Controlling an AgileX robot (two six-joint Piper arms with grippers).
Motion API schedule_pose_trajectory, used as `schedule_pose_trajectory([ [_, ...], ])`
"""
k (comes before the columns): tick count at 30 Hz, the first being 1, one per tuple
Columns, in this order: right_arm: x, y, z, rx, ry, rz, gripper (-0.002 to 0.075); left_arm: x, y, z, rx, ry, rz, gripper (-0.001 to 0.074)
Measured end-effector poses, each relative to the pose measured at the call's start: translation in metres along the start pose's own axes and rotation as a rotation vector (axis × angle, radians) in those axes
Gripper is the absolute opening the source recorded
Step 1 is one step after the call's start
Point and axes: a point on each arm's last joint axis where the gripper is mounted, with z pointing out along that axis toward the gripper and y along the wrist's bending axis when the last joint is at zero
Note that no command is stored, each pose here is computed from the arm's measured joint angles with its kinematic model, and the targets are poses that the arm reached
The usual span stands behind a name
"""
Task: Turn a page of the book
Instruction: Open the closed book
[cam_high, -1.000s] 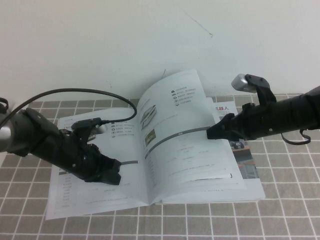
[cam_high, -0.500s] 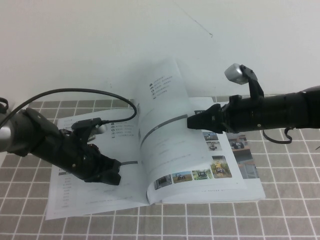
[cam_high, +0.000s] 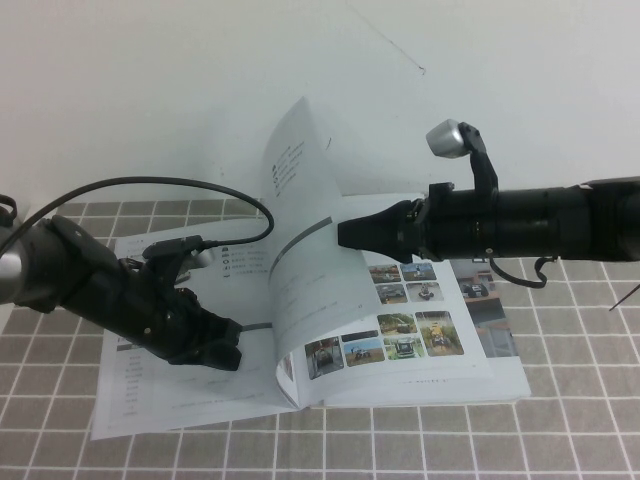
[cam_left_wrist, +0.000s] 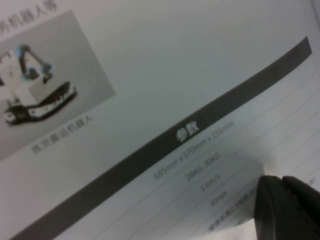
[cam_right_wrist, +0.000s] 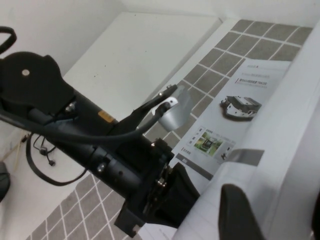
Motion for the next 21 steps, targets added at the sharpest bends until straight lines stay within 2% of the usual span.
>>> schedule_pose_trajectory([
  [8,0.000,-0.001,0.001,0.012,0.001,-0.006,0.0319,0.001,0.000,0.000,0.005,0.006,0.000,-0.0004],
  [13,0.000,-0.001,0.001,0.019,0.000,0.018,0.0401,0.001,-0.002,0.000,0.017,0.006,-0.009,-0.0004],
  [21,0.000,0.010,0.000,-0.100,0.002,-0.015,0.0434,-0.011,-0.010,-0.006,0.086,0.029,0.022,-0.0004],
])
